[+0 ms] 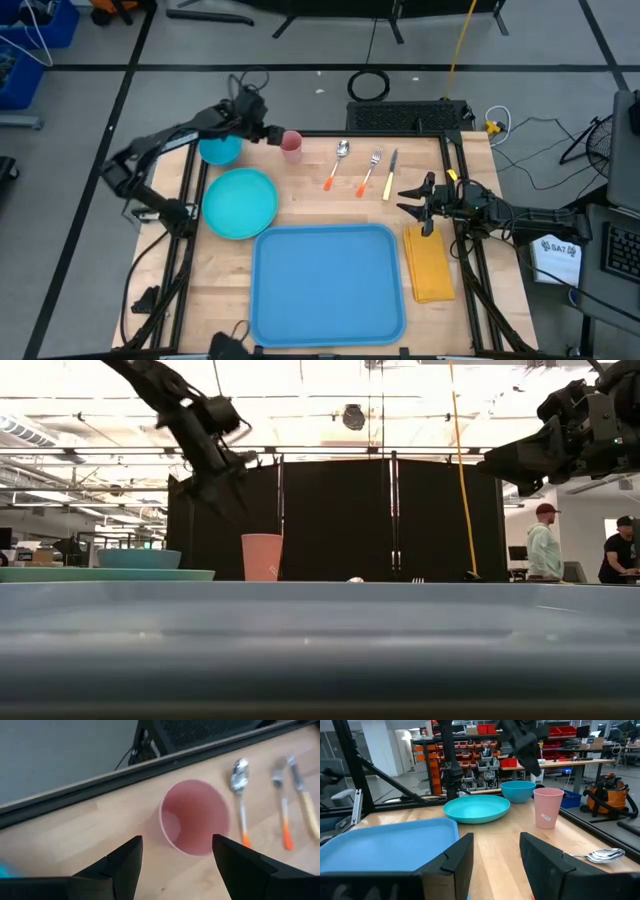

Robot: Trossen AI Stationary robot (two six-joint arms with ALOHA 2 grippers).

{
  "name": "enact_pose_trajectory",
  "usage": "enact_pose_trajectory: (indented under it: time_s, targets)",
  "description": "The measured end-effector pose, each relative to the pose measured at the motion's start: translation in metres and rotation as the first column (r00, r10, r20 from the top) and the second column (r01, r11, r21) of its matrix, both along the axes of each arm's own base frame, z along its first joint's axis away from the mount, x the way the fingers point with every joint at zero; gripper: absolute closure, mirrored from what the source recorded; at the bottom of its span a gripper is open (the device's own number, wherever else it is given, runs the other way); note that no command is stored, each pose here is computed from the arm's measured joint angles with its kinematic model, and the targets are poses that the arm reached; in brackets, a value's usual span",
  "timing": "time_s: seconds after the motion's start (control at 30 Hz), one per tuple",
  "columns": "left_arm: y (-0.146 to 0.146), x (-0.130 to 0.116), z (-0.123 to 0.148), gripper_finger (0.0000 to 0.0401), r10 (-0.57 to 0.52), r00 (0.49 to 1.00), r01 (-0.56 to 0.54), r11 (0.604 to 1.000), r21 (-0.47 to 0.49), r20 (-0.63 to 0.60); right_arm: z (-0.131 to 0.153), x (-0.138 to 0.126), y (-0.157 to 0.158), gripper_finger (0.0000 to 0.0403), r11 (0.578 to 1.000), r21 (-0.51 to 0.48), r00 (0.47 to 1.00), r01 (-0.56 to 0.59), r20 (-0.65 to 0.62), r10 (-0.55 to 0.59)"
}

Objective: Set up tray
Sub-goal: Put the pink cup on the blue tray

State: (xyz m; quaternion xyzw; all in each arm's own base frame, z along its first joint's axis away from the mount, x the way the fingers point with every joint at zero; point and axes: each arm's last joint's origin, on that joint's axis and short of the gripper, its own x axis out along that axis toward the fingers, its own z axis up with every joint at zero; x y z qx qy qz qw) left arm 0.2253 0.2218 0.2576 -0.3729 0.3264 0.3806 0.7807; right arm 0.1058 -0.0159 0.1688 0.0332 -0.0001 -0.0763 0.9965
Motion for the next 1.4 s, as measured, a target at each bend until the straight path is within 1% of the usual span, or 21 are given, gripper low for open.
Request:
enact_pose_trajectory:
  time_s: [0.13,0.23,0.37,0.5,0.57,0.8,0.93,1.1,1.3,1.4]
  targets:
    - [0.013,0.017,-0.007,0.0158,-0.014,1.0,0.014,1.0,-0.02,-0.016,0.0,0.0,0.0,0.025,1.0,0.0,1.0,-0.001,0.0,0.001]
    - [0.016,0.024,-0.014,0.0158,-0.02,0.999,0.018,0.999,-0.047,-0.048,0.0,0.0,0.0,0.025,1.0,0.0,1.0,-0.001,0.0,0.001]
    - [0.019,0.026,-0.024,0.0158,-0.013,0.996,0.007,0.997,-0.073,-0.091,0.0,0.0,0.0,0.025,1.0,0.0,1.0,-0.001,0.0,0.001]
    - [0.019,0.024,-0.028,0.0158,0.011,0.99,-0.021,0.997,-0.069,-0.144,0.0,0.0,0.0,0.025,1.0,0.0,1.0,-0.001,0.0,0.001]
    - [0.019,0.024,-0.028,0.0158,0.021,0.988,-0.03,0.998,-0.059,-0.152,0.0,0.0,0.0,0.025,1.0,0.0,1.0,-0.001,0.0,0.001]
    - [0.016,0.023,-0.031,0.0158,0.035,0.984,-0.049,0.996,-0.079,-0.177,0.0,0.0,0.0,0.025,1.0,0.0,1.0,-0.001,0.0,0.001]
    - [0.016,0.027,-0.042,0.0158,0.03,0.978,-0.055,0.992,-0.117,-0.206,0.0,0.0,0.0,0.025,1.0,0.0,1.0,-0.001,0.0,0.001]
    - [0.015,0.039,-0.06,0.0158,-0.008,0.973,-0.024,0.99,-0.138,-0.229,0.0,0.0,0.0,0.025,1.0,0.0,1.0,-0.001,0.002,0.001]
    - [0.016,0.044,-0.06,0.016,-0.028,0.979,0.008,0.995,-0.102,-0.201,0.0,0.0,0.0,0.025,1.0,0.0,1.0,-0.005,0.003,0.005]
    - [0.015,0.043,-0.053,0.0184,-0.024,0.982,0.008,0.996,-0.085,-0.186,0.0,0.0,0.0,0.025,1.0,0.0,1.0,-0.005,0.003,0.005]
